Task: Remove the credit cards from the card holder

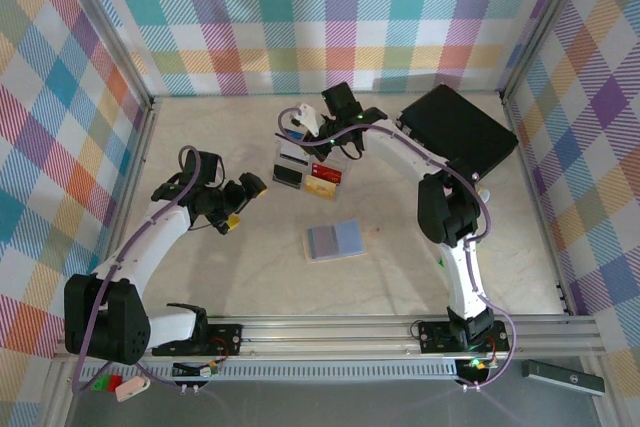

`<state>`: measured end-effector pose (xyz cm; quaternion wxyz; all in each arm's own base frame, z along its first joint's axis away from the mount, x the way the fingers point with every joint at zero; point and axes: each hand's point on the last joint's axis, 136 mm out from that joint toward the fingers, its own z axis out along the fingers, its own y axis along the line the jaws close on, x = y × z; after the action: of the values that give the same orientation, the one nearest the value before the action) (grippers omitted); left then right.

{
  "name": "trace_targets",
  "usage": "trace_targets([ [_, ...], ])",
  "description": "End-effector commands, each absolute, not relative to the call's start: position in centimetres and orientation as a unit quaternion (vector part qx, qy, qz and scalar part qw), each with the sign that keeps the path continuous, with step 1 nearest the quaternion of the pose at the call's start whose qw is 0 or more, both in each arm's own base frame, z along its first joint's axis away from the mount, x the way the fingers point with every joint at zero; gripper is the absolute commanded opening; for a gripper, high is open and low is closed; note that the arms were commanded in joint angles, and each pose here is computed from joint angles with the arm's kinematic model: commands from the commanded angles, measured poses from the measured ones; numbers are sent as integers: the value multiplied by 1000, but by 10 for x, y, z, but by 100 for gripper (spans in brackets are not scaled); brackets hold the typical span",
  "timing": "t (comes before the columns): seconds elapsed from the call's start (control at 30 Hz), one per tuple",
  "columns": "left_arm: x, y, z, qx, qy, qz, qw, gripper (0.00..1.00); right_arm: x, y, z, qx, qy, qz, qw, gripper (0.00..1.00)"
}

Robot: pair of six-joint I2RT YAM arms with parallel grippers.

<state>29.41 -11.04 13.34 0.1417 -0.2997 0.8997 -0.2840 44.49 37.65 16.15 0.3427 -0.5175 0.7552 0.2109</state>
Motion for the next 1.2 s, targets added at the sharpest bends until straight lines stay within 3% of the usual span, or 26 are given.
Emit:
trace_targets([
  [0.0,290,-108,131,-299,902,-283,130,100,448,376,157,-543,744,184,341,0],
  [0.53,289,-109,125,-301,903,-283,121,100,457,375,136,-548,753,166,324,3],
  [0.8,289,-110,128,-301,901,-287,122,100,459,373,145,-530,765,166,326,16],
  [1.0,287,-110,130,-300,901,-288,125,100,451,368,179,-496,779,178,341,23],
  [1.17,285,-108,132,-301,900,-288,132,100,431,357,204,-424,812,216,338,36],
])
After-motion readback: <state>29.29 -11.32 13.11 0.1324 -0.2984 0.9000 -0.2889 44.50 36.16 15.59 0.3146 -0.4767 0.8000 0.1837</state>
